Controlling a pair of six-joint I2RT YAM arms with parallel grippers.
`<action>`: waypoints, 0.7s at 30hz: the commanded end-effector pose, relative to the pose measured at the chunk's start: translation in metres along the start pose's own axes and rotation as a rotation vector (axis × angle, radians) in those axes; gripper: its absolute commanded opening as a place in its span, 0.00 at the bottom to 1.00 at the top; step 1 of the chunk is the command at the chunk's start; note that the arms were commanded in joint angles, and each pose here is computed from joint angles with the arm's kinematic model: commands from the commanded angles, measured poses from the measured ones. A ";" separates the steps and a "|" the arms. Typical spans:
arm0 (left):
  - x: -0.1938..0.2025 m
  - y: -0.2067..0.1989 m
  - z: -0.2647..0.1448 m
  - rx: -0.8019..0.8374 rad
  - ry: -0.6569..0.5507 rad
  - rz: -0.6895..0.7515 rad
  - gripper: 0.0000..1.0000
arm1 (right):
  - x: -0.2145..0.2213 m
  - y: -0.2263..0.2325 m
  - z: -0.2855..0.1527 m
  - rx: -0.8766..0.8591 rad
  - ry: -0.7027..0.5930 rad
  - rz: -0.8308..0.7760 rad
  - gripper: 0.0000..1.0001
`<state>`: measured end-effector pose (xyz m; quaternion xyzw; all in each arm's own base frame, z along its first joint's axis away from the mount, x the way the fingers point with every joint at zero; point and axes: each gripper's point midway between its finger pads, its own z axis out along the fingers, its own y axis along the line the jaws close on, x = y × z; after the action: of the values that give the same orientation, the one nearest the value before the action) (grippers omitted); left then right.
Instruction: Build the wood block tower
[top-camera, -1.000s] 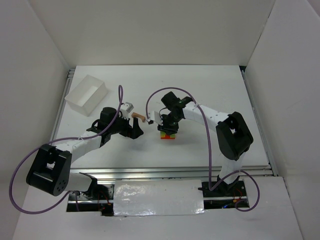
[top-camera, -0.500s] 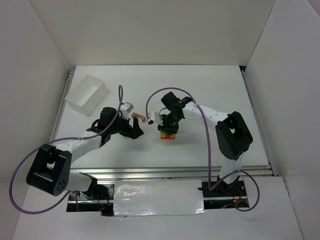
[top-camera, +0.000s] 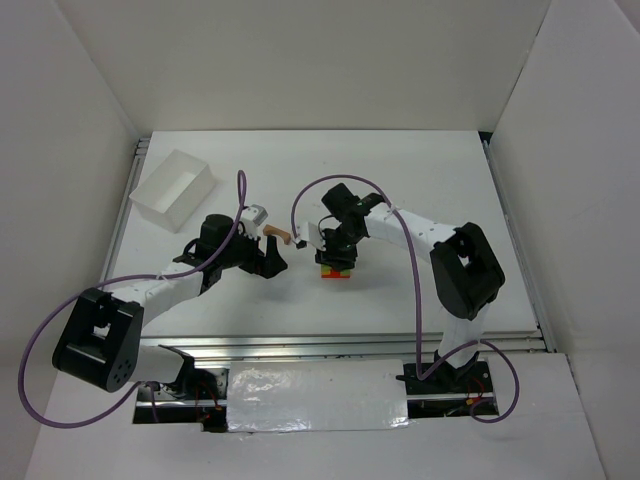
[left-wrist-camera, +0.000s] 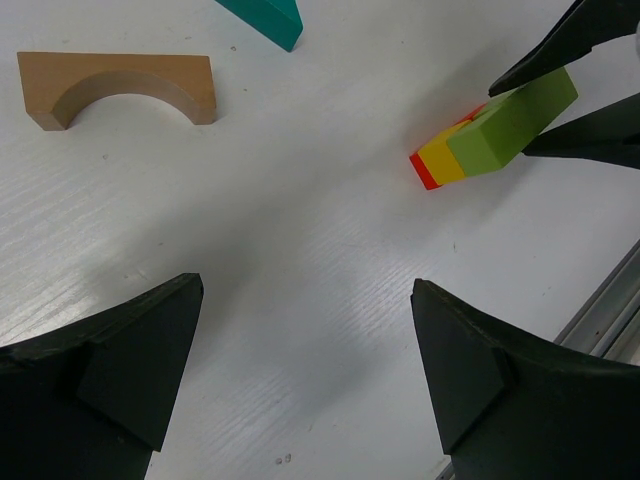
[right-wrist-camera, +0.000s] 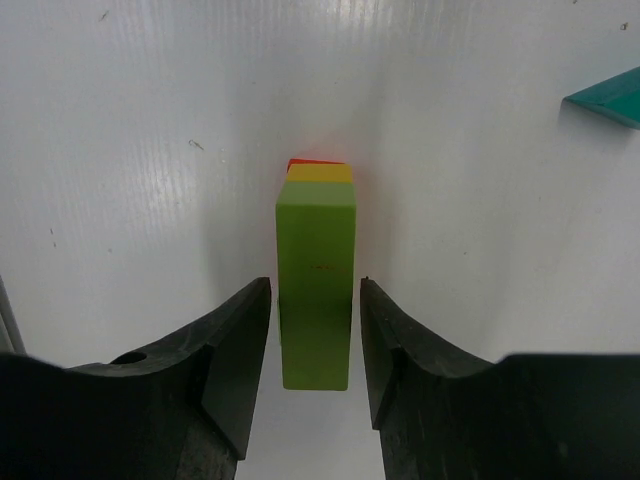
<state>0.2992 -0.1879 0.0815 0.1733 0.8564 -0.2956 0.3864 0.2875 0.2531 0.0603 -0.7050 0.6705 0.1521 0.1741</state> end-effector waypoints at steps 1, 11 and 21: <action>-0.023 -0.009 0.001 0.042 -0.053 0.059 0.99 | -0.008 -0.006 -0.005 0.007 -0.021 -0.006 0.49; -0.024 -0.010 0.001 0.045 -0.061 0.061 0.99 | -0.017 -0.010 -0.015 0.031 -0.049 0.005 1.00; -0.042 -0.007 -0.013 -0.023 -0.118 0.038 0.99 | -0.044 -0.043 -0.062 0.247 -0.111 0.018 1.00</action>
<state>0.3010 -0.1854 0.0891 0.1686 0.8539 -0.2888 0.3987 0.2993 0.2567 0.0782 -0.6857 0.6853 0.1397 0.2015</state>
